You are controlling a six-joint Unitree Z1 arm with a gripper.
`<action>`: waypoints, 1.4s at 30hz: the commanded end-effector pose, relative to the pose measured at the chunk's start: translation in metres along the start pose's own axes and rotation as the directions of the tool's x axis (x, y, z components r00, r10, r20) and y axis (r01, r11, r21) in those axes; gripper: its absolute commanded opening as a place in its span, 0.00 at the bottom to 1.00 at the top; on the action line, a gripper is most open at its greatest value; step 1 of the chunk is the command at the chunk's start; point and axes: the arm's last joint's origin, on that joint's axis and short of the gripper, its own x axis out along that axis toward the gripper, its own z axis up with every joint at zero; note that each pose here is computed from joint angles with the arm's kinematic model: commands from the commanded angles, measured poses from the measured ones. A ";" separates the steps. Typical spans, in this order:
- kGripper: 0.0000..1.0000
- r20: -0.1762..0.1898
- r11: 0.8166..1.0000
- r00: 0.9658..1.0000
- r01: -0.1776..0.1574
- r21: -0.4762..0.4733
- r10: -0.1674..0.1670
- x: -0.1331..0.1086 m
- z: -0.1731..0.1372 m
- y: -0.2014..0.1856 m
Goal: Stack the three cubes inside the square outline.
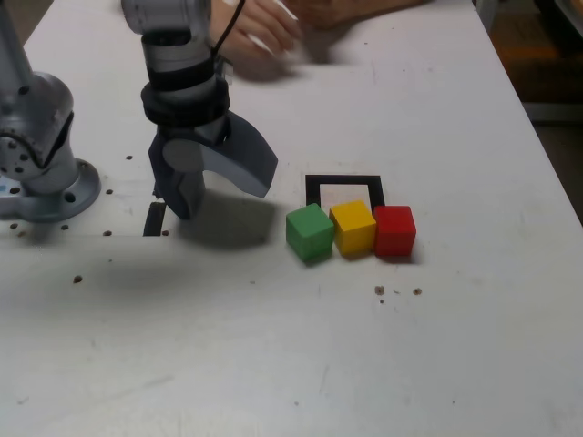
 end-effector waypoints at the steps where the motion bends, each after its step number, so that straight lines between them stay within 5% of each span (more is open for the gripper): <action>1: 1.00 -0.010 1.000 1.000 0.004 -0.002 -0.004 0.003 -0.002 0.000; 15: 1.00 -0.009 1.000 1.000 0.009 -0.014 -0.009 0.004 -0.005 -0.001; 23: 1.00 0.018 0.998 0.998 -0.057 -0.014 0.058 -0.004 0.001 0.002; 32: 0.99 0.010 0.992 0.992 -0.127 0.000 0.127 -0.029 0.042 0.009; 36: 0.99 -0.034 0.988 0.988 -0.151 0.020 0.151 -0.046 0.060 0.011; 42: 0.99 -0.113 0.983 0.977 -0.179 0.045 0.183 -0.062 0.082 0.014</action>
